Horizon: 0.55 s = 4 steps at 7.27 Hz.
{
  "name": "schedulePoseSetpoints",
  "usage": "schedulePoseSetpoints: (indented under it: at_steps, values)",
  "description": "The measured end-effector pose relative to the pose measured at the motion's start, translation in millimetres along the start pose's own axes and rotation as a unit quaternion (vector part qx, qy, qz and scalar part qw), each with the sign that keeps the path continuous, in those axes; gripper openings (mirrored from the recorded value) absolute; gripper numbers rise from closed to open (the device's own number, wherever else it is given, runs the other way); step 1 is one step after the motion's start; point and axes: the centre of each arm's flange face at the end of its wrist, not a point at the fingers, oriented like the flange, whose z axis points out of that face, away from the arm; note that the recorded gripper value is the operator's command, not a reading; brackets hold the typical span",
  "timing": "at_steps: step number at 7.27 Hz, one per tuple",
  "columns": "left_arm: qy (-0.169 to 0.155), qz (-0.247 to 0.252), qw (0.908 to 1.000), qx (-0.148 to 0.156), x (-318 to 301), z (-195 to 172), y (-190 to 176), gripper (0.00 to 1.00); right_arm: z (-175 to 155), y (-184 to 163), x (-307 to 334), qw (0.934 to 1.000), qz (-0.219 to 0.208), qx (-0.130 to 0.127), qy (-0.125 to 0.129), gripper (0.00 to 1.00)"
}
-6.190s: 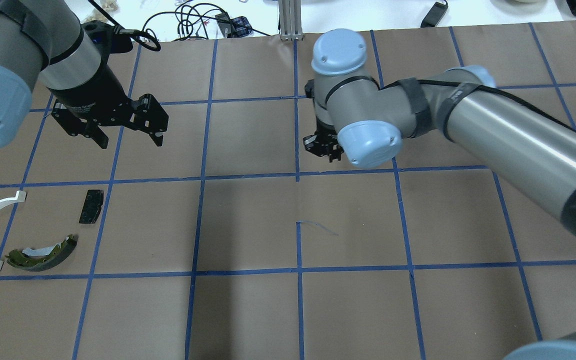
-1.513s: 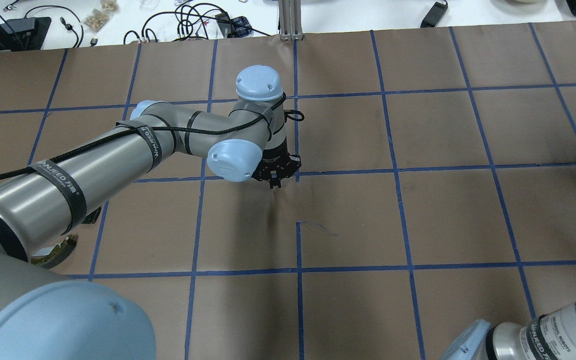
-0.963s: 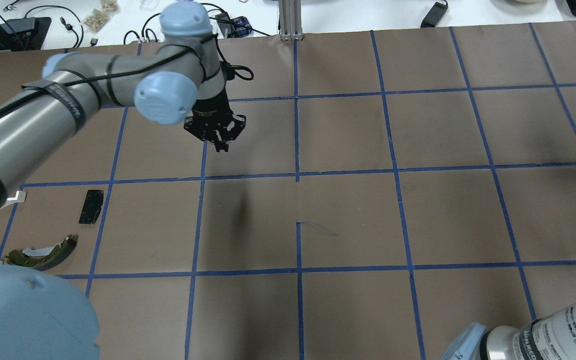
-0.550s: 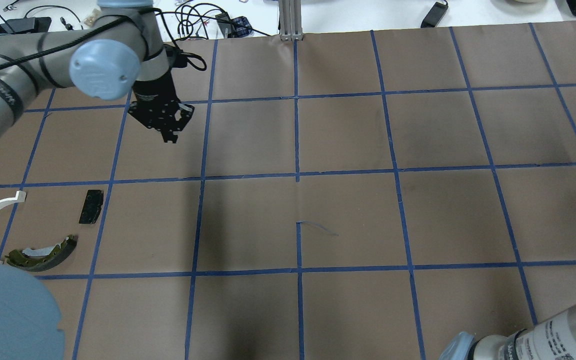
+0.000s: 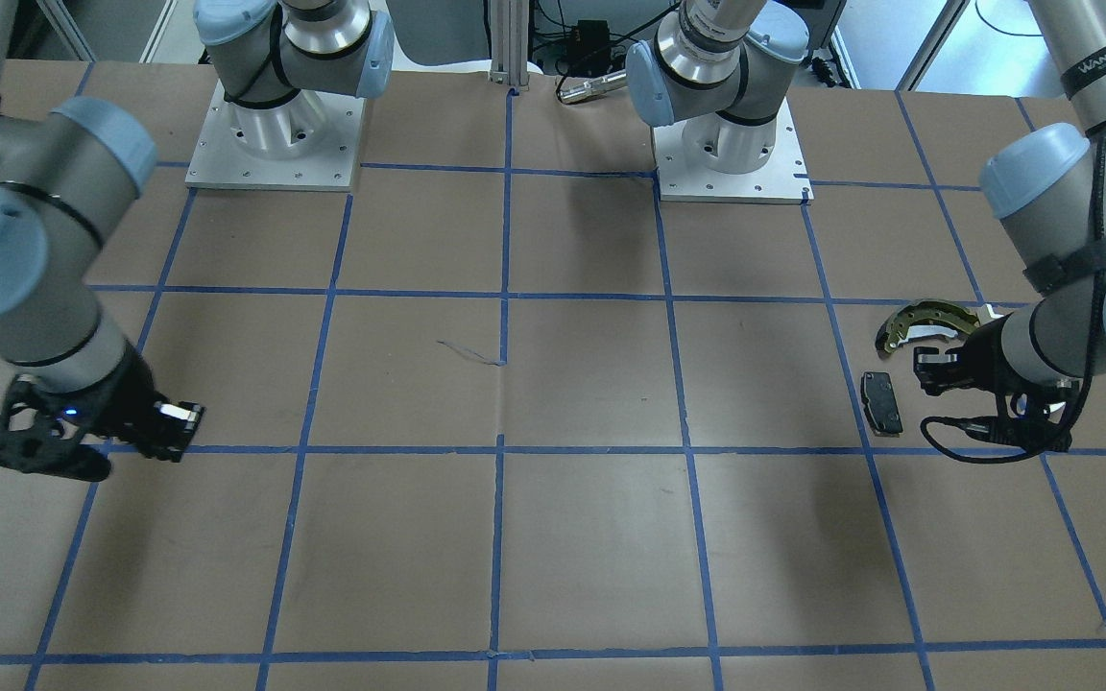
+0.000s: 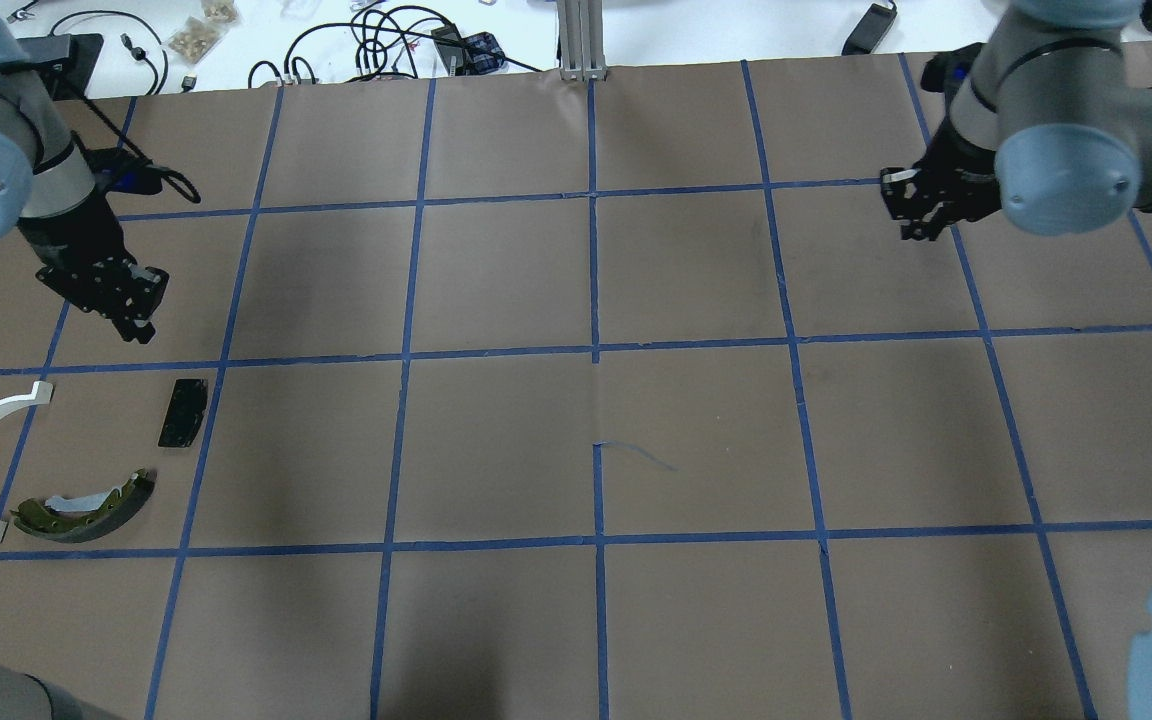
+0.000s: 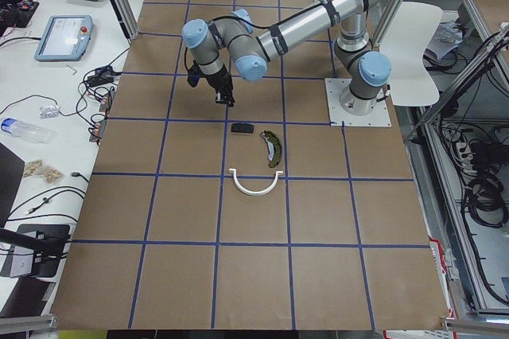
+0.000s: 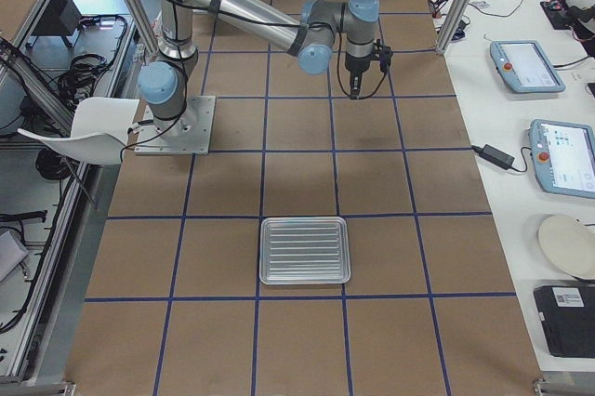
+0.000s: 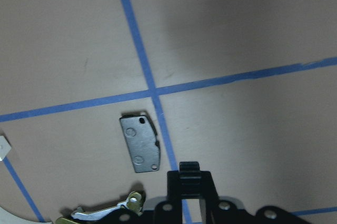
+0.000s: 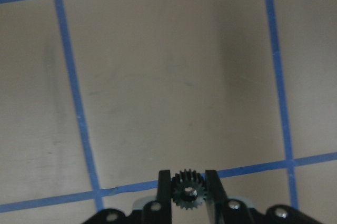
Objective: Place bearing gear from tray to pile
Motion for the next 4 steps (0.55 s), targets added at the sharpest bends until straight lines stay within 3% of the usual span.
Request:
schedulePoseSetpoints:
  at_steps: [2, 4]
  values:
    - [-0.008, -0.011, 0.9995, 0.029, -47, 54, 19, 0.00, 3, 41, -119, 0.9998, 0.017, 0.004, -0.009, 0.10]
    - [-0.010, 0.012, 0.9992, 0.036, -64, 81, 32, 0.00, 27, 90, -229, 0.9995, 0.012, 0.016, -0.024, 0.13]
